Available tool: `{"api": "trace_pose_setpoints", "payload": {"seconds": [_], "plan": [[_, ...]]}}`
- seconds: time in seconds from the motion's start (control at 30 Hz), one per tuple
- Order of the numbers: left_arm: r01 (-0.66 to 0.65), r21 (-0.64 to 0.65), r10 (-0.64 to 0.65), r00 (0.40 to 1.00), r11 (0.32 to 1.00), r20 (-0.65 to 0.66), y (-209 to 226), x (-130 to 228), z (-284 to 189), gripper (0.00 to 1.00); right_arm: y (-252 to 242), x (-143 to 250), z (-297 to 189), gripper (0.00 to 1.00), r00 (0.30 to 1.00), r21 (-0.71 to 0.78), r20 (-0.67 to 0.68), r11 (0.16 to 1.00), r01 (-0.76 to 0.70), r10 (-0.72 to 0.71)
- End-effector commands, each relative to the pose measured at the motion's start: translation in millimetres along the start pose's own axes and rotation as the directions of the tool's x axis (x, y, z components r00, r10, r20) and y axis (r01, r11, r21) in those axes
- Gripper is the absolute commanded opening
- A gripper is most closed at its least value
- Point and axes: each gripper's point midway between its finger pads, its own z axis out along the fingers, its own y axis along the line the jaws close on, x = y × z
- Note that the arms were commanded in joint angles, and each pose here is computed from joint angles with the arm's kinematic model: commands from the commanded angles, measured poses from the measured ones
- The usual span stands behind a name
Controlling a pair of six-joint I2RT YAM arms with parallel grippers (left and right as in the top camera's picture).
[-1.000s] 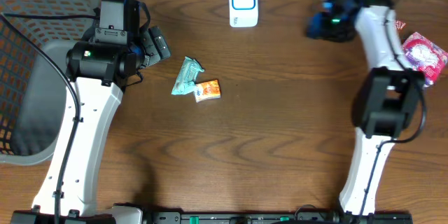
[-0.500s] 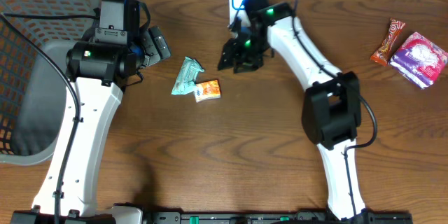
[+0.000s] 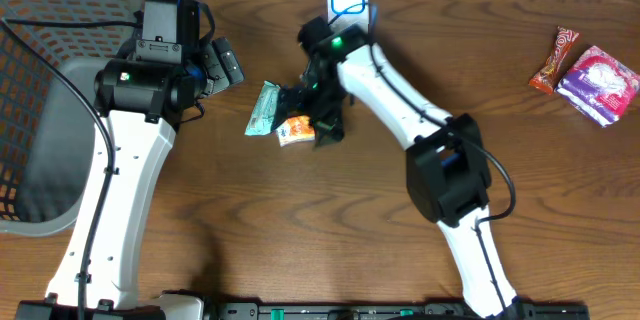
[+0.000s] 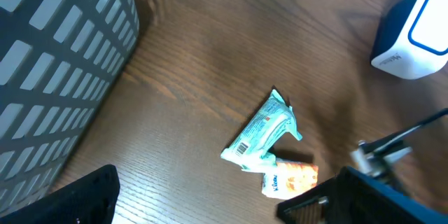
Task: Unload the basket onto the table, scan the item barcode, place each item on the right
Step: 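Move the right gripper to the orange packet and grasp it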
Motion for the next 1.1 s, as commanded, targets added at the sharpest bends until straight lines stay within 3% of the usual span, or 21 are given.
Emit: {"api": "trace_pose_setpoints", "payload": {"seconds": [0.0, 0.13, 0.37, 0.47, 0.73, 1.07], "plan": [[0.012, -0.007, -0.012, 1.0, 1.0, 0.002, 2, -2, 0, 0.98, -9, 9, 11, 0.9, 0.975, 0.072, 0.038, 0.973, -0.22, 0.218], [0.012, -0.007, -0.012, 1.0, 1.0, 0.002, 2, -2, 0, 0.98, -21, 10, 29, 0.71, 0.93, 0.099, 0.053, 0.925, -0.367, 0.364], [0.012, -0.007, -0.012, 1.0, 1.0, 0.002, 2, -2, 0, 0.98, -25, -30, 49, 0.69, 0.911, -0.022, 0.126, 0.919, -0.393, 0.392], [0.012, -0.007, -0.012, 1.0, 1.0, 0.002, 2, -2, 0, 0.98, -39, -54, 41, 0.57, 0.889, -0.025, 0.225, 0.914, -0.404, 0.399], [0.012, -0.007, -0.012, 1.0, 1.0, 0.002, 2, -2, 0, 0.98, -59, -105, 9, 0.55, 0.901, -0.024, 0.365, 0.97, -0.242, 0.234], [0.012, -0.007, -0.012, 1.0, 1.0, 0.002, 2, -2, 0, 0.98, -58, -94, 4, 0.61, 0.963, 0.005, 0.267, 1.0, 0.027, -0.027]]}}
